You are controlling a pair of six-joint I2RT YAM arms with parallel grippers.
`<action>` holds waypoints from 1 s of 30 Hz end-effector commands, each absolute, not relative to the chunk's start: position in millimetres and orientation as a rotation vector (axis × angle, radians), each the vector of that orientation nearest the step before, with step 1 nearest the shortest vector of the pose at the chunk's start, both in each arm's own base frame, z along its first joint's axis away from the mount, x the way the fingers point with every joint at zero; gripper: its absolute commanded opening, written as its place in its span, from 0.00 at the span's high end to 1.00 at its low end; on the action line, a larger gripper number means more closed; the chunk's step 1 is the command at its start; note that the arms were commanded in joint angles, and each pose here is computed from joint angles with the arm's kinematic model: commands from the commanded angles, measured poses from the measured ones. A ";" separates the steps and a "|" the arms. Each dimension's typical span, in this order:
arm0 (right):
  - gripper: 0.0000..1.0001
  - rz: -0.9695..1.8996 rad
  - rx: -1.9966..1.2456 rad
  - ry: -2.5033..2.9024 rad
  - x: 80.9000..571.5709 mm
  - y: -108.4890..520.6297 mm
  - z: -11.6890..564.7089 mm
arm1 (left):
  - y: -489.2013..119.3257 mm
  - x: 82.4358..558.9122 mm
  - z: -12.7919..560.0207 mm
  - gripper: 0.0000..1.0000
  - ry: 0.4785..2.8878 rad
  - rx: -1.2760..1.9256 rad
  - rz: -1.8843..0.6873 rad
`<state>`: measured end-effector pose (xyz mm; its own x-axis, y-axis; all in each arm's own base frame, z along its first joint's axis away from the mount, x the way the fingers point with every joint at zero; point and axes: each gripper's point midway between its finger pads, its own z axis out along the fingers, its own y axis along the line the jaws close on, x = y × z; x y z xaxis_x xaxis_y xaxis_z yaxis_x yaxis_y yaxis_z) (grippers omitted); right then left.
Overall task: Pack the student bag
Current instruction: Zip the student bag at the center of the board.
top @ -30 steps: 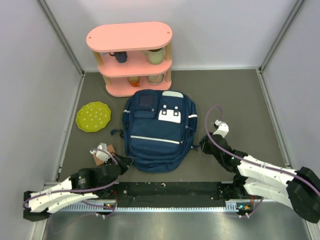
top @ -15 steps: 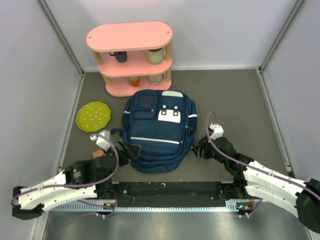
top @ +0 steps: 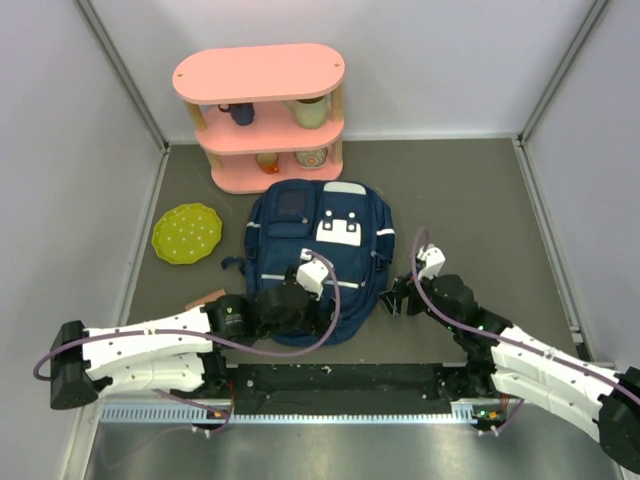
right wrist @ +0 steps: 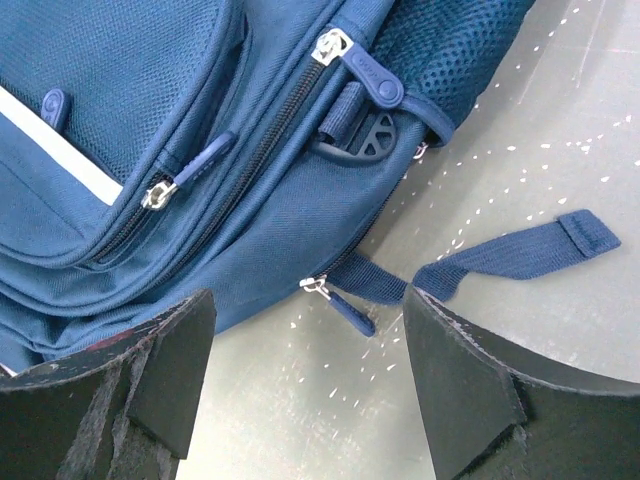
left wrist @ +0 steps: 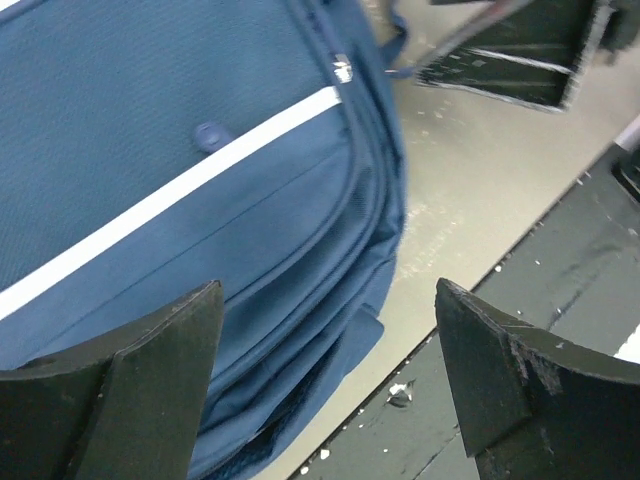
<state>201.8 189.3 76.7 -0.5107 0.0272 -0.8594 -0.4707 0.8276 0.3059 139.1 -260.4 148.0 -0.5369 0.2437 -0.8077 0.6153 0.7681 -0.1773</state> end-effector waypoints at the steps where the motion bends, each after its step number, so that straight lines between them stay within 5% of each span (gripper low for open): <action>1: 0.25 0.577 -0.286 1.973 214.5 181.2 97.3 | -299.1 127.3 173.2 0.10 1.857 0.926 -0.753; 6: 0.25 0.500 -0.280 2.034 212.8 169.2 98.0 | -319.0 114.0 157.3 0.10 1.848 1.066 -0.802; 20: 0.23 0.501 -0.261 2.096 206.8 167.7 90.1 | -333.1 146.0 107.3 0.22 1.890 1.115 -0.332; 24: 0.23 0.507 -0.266 2.105 204.7 167.9 86.6 | -326.0 159.9 98.6 0.32 1.878 1.029 -0.096; 30: 0.23 0.524 -0.269 2.112 202.0 169.6 84.2 | -315.2 170.8 88.9 0.69 1.857 0.908 0.107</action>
<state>196.0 164.8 68.9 -0.5779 -0.0295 -0.8156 -0.3834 0.8920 0.2394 145.0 -322.3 65.6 -0.1907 0.6921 -0.6962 0.7182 0.5819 0.3817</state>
